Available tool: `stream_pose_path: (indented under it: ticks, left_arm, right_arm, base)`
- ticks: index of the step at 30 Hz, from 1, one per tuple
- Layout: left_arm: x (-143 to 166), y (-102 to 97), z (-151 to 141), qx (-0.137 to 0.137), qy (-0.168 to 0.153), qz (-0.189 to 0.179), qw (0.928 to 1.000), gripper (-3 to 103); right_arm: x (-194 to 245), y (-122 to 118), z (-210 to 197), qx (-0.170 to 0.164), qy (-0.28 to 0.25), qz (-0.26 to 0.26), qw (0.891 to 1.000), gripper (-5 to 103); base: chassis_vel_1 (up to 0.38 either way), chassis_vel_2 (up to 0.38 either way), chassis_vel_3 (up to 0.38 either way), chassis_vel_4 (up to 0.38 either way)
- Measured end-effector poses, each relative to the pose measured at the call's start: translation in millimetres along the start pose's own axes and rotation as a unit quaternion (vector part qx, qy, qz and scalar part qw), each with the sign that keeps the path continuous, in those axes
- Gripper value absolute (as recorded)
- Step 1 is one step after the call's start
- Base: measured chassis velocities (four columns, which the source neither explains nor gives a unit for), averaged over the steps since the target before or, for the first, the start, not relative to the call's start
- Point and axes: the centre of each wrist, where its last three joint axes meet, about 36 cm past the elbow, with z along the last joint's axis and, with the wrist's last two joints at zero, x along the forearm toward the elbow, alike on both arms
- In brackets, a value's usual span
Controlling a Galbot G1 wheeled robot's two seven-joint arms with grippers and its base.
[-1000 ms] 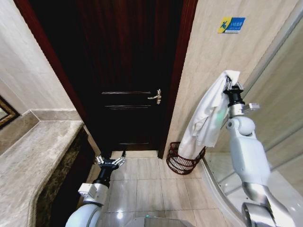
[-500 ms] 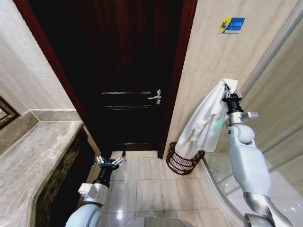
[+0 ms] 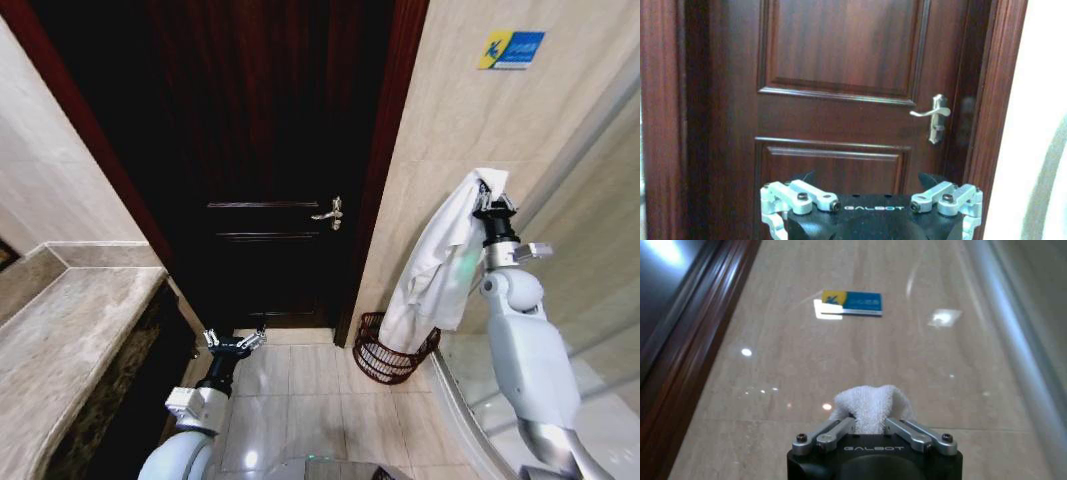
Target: Discard the used towel into the hamper.
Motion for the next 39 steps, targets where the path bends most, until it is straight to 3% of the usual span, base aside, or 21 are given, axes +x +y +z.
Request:
stream_pose_path:
  ticks: [7, 24, 33, 39]
  left_arm:
    - [0, 0.0, 0, 0.000, 0.000, 0.000, 1.0000, 100]
    - [0, 0.0, 0, 0.000, 0.000, 0.000, 1.0000, 100]
    - [0, 0.0, 0, 0.000, 0.000, 0.000, 1.0000, 100]
    - [0, 0.0, 0, 0.000, 0.000, 0.000, 1.0000, 100]
  right_arm:
    - [42, 15, -5, -0.014, 0.022, 0.008, 1.000, 6]
    - [100, 7, 78, -0.032, 0.115, 0.011, 0.993, 6]
    - [141, -2, 146, -0.038, 0.178, 0.017, 0.983, 6]
    - [149, -4, 168, -0.032, 0.186, 0.019, 0.982, 6]
  base:
    - [0.017, -0.020, -0.064, 0.009]
    - [0.003, -0.002, -0.002, 0.003]
    - [0.000, 0.000, 0.000, 0.000]
    - [0.000, 0.000, 0.000, 0.000]
